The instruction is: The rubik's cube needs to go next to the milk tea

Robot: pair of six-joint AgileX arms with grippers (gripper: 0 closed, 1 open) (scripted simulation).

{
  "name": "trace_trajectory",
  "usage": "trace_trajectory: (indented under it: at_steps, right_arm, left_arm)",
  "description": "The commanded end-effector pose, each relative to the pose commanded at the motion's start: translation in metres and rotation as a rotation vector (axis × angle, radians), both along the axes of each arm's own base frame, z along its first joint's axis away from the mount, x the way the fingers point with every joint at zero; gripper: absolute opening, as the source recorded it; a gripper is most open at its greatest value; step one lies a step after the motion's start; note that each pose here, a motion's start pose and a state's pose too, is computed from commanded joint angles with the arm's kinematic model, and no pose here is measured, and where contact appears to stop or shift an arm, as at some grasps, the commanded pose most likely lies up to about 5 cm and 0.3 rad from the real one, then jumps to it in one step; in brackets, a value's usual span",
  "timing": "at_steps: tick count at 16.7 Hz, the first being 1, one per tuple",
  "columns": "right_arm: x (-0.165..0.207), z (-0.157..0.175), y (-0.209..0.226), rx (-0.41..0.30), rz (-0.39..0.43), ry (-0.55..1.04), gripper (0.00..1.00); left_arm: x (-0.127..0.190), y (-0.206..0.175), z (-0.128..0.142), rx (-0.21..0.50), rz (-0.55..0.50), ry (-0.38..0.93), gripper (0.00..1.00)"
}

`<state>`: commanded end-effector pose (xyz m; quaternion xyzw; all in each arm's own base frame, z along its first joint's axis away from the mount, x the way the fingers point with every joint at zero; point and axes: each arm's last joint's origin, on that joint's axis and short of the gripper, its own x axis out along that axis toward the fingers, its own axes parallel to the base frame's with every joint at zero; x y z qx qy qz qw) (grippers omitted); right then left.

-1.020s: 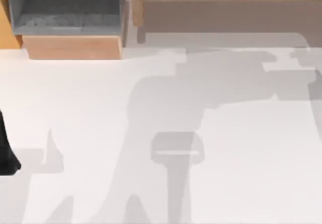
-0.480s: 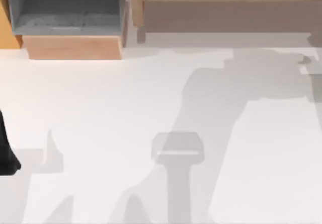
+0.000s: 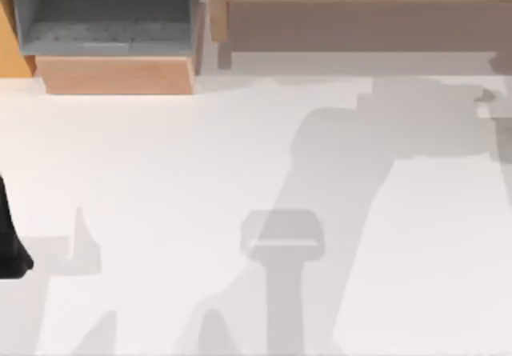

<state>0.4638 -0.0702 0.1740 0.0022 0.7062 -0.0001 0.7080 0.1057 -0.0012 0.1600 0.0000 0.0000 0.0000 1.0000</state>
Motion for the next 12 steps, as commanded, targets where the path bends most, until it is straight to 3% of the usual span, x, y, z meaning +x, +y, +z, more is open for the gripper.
trace_trajectory:
  at_steps: [8, 12]
  right_arm:
    - [0.0000, 0.0000, 0.0000, 0.000, 0.000, 0.000, 0.98]
    - [0.0000, 0.0000, 0.0000, 0.000, 0.000, 0.000, 1.00]
  left_arm:
    - [0.0000, 0.0000, 0.0000, 0.000, 0.000, 0.000, 1.00]
    - [0.0000, 0.0000, 0.0000, 0.000, 0.000, 0.000, 1.00]
